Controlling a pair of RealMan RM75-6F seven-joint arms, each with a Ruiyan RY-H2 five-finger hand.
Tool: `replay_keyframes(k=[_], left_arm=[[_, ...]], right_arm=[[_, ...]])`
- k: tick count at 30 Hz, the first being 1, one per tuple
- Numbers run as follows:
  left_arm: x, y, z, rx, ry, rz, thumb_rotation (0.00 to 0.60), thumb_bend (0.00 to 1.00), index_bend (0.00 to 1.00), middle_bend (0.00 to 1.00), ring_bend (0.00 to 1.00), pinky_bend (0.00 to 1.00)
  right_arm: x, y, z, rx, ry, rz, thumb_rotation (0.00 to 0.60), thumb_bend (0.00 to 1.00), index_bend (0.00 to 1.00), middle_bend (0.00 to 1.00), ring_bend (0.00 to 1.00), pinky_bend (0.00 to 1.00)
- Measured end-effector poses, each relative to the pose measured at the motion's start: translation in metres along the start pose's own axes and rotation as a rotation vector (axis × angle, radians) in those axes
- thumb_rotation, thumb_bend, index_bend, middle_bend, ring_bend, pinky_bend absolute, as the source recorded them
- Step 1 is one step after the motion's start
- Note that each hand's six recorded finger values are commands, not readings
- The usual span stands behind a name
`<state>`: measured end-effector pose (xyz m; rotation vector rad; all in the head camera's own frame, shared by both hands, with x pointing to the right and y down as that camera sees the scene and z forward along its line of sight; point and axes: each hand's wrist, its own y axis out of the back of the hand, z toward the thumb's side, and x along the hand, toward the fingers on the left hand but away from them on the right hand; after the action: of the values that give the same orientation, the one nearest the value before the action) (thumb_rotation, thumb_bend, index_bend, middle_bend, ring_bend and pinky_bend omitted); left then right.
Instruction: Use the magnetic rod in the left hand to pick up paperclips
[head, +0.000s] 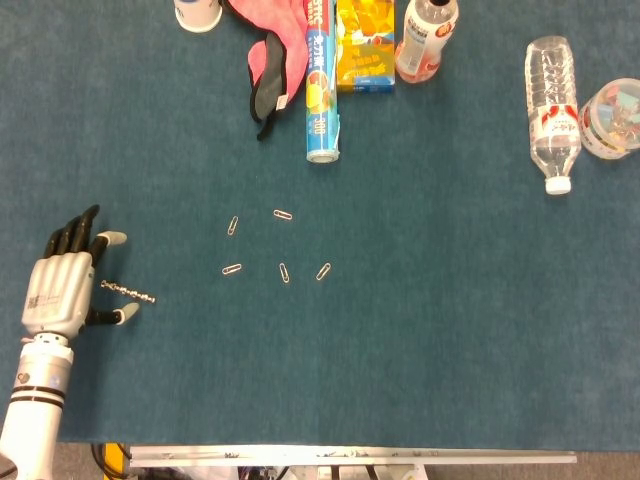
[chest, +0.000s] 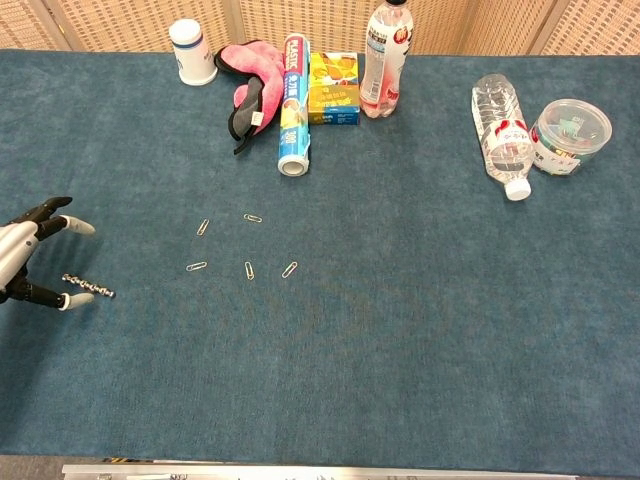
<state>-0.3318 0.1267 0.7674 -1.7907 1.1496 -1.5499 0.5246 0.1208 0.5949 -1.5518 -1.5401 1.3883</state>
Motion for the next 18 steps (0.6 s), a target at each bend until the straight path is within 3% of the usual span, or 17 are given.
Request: replay_keyframes(k=[18], left_arm=[[0.027, 0.002, 0.005, 0.011, 0.007, 0.003, 0.600, 0.02, 0.24, 0.00, 0.00, 0.07]], right_arm=[[-0.001, -0.002, -0.002, -0.002, -0.002, 0.008, 0.600, 0.31, 0.60, 0.45, 0.37, 0.54]])
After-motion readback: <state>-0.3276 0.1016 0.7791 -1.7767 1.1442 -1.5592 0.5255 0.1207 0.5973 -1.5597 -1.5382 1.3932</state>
